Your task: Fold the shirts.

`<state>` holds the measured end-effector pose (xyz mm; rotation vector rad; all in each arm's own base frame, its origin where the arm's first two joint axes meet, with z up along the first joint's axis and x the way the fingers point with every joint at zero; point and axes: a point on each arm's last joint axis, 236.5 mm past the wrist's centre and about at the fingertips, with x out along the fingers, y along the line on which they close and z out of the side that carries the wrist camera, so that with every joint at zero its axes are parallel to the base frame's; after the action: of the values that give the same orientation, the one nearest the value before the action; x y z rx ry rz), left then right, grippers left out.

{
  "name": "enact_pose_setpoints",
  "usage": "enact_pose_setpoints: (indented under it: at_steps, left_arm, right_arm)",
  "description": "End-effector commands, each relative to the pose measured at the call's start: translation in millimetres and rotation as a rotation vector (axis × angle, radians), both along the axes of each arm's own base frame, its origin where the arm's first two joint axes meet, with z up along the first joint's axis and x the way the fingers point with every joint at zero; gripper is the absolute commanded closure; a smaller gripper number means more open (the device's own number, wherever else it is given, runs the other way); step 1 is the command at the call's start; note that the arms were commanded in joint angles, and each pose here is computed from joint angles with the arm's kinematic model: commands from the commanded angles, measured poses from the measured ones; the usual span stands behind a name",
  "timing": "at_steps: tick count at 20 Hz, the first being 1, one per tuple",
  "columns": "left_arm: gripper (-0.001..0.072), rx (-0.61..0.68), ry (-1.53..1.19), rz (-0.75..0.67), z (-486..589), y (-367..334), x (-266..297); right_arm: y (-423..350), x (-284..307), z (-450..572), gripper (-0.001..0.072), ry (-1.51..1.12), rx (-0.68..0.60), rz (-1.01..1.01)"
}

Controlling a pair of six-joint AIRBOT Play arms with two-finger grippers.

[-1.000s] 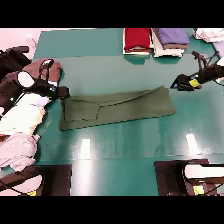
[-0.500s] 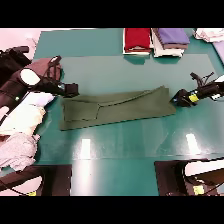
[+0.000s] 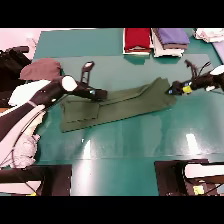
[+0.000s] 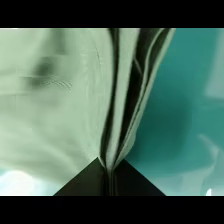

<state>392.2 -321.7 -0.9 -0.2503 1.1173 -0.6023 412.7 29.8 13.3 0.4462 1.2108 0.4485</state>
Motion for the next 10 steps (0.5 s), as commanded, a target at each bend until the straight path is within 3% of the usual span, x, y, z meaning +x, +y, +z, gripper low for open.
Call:
enact_pose_setpoints:
  at_steps: [1, 10]
  left_arm:
    - [0.0688, -0.003, 0.006, -0.063, -19.9, -48.6, 9.2]
    - [0.0687, 0.006, 0.096, -0.098, -58.4, -74.1, 8.2]
  right_arm:
    - [46.2, 4.7, 98.6, 0.0697, -0.168, 0.084, 0.06]
    - [160.5, -17.0, 218.0, 0.0697, -0.39, 0.136, 0.265]
